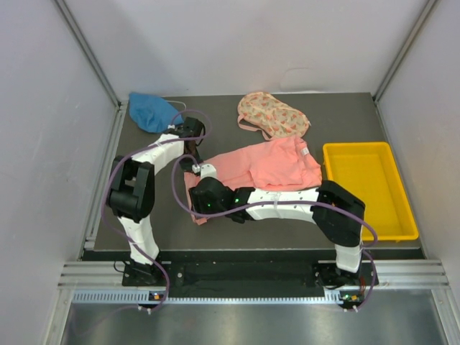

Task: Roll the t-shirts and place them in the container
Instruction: Roll the T-shirt to the center of the board.

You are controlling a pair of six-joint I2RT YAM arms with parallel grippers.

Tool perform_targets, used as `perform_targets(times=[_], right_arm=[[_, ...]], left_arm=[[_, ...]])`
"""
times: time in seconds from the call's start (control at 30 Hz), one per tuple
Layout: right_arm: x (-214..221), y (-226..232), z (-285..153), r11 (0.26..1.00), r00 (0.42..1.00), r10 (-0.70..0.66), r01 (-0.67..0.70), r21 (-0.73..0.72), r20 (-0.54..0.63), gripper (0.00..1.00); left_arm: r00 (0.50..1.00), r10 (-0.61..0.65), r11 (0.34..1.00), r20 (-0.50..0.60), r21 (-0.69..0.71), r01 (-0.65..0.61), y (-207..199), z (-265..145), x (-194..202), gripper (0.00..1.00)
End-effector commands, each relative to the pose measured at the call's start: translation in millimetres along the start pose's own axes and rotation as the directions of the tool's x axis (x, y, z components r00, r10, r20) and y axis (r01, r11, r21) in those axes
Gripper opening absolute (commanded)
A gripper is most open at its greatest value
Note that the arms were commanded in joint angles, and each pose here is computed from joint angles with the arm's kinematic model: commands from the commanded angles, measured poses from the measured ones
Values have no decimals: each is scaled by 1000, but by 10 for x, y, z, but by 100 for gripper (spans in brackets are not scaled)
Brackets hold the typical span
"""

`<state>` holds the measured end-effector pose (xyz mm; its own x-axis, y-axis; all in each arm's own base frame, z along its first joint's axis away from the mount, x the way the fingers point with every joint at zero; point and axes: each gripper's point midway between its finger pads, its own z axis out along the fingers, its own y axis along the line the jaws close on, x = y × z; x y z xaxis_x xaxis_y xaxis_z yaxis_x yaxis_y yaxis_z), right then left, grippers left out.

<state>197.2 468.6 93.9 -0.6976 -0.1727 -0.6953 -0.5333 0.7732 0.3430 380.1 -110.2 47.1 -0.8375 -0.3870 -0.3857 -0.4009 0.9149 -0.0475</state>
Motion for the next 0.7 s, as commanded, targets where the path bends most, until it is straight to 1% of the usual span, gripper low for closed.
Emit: perform_targets(times=[0.0,0.1,0.43,0.67], right_arm=[[-205,228,-16,995,996,-62,67,-72,71,52],[-151,239,6,991,993,-97,102,-87,64,52],[28,218,82,983,989,-143,146,-113,33,50],[72,234,168,982,988,-152,153,-110,20,43]], left_arm=[[1000,19,1000,19,16,-20,-93,-39,-87,0],[999,31,999,17,11,-31,-89,-35,-74,0],[999,54,998,0,9,-54,-82,-22,-29,0],[998,67,998,-6,5,-67,-96,-15,-11,0]])
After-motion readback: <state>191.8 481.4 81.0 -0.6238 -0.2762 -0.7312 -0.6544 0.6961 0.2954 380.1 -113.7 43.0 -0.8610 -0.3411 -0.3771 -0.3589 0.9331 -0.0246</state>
